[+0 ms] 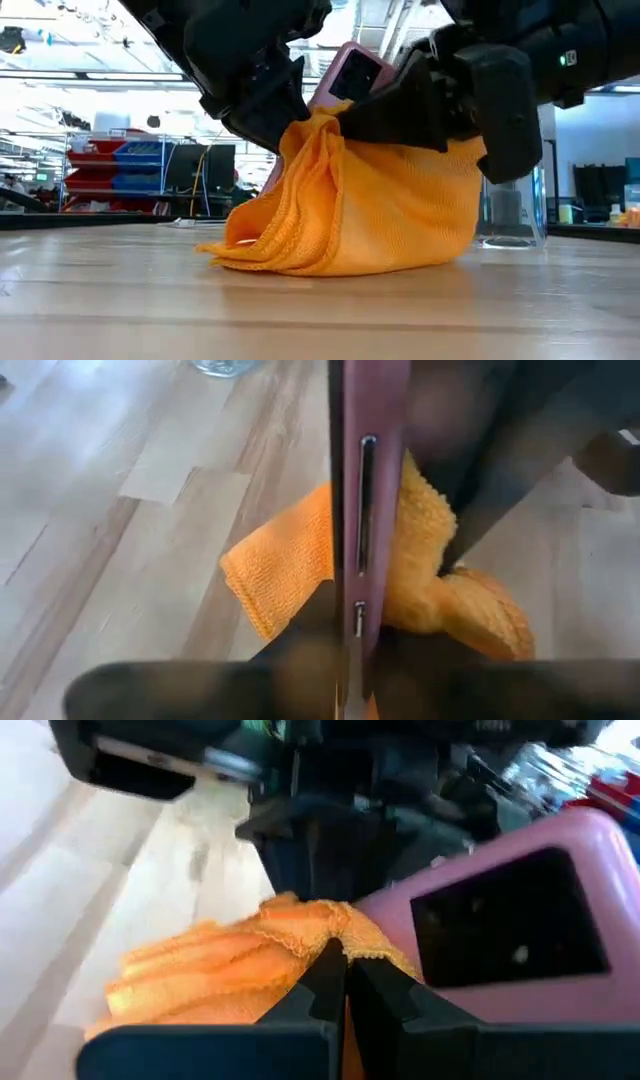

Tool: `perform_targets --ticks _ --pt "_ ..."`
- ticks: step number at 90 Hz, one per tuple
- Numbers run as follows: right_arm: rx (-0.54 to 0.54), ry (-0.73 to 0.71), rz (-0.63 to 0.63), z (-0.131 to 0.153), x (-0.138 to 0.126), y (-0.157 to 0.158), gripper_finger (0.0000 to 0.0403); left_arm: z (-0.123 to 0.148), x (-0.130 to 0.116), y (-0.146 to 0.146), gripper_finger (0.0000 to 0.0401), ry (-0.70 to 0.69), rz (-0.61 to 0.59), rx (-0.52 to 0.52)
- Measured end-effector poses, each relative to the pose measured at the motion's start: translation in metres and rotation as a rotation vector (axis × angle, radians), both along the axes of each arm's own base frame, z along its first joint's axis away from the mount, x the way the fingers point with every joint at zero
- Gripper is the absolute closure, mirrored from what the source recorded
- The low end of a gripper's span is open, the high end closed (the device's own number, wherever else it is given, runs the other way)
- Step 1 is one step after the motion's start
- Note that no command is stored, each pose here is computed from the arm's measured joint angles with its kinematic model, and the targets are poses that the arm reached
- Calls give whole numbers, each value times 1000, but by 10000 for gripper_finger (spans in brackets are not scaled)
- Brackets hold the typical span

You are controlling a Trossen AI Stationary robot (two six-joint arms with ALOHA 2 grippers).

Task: Apply microfiber cloth
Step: Wipe the pink cellphone using microfiber cloth

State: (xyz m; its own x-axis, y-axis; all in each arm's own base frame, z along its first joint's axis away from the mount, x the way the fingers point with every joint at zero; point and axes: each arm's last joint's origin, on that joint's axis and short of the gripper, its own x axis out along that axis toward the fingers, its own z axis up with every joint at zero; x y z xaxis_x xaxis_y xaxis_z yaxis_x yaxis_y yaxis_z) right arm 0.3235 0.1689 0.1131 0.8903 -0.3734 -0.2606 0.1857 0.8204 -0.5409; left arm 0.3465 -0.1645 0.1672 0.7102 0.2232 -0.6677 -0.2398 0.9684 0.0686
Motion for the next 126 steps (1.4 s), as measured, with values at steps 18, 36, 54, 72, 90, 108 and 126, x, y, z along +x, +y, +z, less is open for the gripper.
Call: perform_targets --ticks 18,36,54,72,90,108,126 --pt "-158 -2 -10 25 -13 11 403 0 0 0 393 -3 2 0" --pt "-198 -34 -40 45 -22 17 403 0 0 -1 393 -1 3 -11" --pt "-80 73 29 20 -23 10 403 0 0 -1 393 4 -11 -6" --pt "-137 79 23 33 -31 12 403 0 -1 -1 393 9 -9 2" --pt "-150 25 33 63 -41 15 403 0 -1 -1 393 12 -12 -3" --pt "-51 31 65 59 -34 10 403 0 -1 -2 393 14 -17 0" --pt "-55 -33 99 46 -20 10 403 0 -1 -2 393 15 -20 7"
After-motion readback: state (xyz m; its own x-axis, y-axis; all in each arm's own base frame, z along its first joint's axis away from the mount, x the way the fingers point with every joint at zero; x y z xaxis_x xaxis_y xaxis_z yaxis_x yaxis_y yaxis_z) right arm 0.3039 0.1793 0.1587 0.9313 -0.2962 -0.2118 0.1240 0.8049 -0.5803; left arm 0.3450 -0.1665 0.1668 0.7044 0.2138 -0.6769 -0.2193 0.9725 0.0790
